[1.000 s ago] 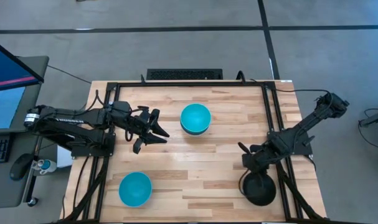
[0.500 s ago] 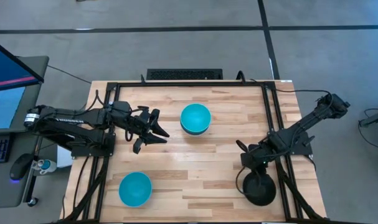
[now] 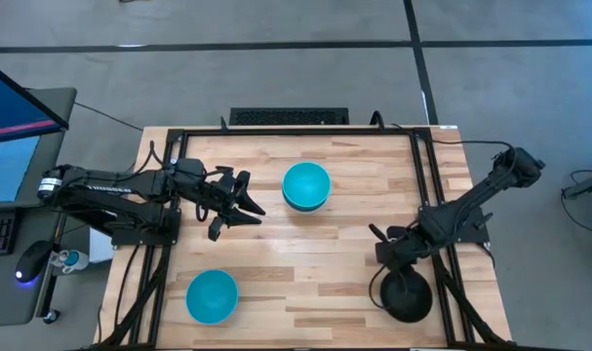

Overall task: Nest bowls inside each other
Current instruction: Stack the black bowl on the blue bowl

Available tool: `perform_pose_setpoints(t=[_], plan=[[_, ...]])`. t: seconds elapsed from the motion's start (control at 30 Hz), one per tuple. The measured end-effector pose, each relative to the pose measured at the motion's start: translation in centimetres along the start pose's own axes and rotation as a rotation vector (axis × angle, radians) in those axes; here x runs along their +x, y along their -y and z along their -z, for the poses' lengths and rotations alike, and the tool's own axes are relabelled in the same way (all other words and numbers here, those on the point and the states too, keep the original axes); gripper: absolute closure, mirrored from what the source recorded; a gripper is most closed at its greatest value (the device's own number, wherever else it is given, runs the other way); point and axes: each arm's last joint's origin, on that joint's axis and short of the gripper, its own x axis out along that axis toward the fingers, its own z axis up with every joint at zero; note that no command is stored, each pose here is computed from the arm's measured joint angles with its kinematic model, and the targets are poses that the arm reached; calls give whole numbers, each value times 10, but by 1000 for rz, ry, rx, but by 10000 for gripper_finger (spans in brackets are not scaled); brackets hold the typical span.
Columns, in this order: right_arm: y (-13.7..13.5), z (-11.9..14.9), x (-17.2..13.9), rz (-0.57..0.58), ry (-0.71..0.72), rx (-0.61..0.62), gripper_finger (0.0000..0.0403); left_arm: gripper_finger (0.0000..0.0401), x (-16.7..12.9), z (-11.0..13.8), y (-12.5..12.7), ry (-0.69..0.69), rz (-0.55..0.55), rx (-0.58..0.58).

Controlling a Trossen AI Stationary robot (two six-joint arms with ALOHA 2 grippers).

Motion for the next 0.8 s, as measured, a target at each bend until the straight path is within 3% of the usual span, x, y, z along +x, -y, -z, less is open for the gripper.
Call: perform_pose_setpoints(t=[0.3, 0.4, 0.6, 0.8], plan=[[-5, -7, 29, 46, -77, -5, 217, 289, 0, 0, 0, -1, 3, 2], [-3, -8, 36, 66, -108, 3, 252, 289, 0, 0, 0, -2, 2, 1], [-6, -7, 33, 8, -133, 11, 383, 289, 0, 1, 0, -6, 1, -1], [-14, -14, 10, -42, -56, 71, 391, 289, 0, 1, 0, -8, 0, -2]])
